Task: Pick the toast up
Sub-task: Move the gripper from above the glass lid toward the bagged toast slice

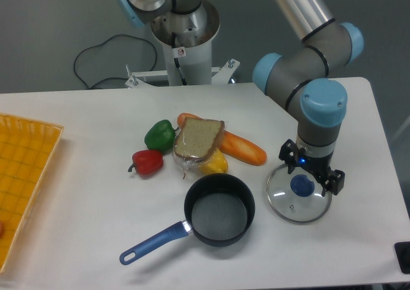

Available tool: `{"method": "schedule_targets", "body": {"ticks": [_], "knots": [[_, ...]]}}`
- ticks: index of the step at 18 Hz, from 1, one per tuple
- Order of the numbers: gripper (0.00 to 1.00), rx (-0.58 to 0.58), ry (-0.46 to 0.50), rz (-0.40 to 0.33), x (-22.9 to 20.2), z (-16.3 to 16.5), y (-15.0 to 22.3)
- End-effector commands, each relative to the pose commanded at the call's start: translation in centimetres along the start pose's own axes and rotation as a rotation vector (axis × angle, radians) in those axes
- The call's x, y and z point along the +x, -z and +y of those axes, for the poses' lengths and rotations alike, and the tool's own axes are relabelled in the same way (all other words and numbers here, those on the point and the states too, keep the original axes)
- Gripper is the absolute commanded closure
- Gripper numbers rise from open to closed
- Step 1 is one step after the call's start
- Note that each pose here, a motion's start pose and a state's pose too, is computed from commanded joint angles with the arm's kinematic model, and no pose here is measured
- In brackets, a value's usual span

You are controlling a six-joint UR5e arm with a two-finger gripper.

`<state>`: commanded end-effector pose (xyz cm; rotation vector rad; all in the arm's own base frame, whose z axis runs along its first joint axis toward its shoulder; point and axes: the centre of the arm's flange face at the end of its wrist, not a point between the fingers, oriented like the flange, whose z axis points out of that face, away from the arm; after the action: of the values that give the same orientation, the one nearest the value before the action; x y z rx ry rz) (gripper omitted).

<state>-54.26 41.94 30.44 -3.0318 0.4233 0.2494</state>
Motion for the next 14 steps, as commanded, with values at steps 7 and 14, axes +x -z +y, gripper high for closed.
{"method": "schedule_targets", "body": {"ticks": [7, 14], "knots": [[0.0, 0.005, -0.041, 0.004, 0.8, -0.1, 0.5], [0.0, 0.036, 0.058, 0.038, 3.9, 0.2, 1.1]]}}
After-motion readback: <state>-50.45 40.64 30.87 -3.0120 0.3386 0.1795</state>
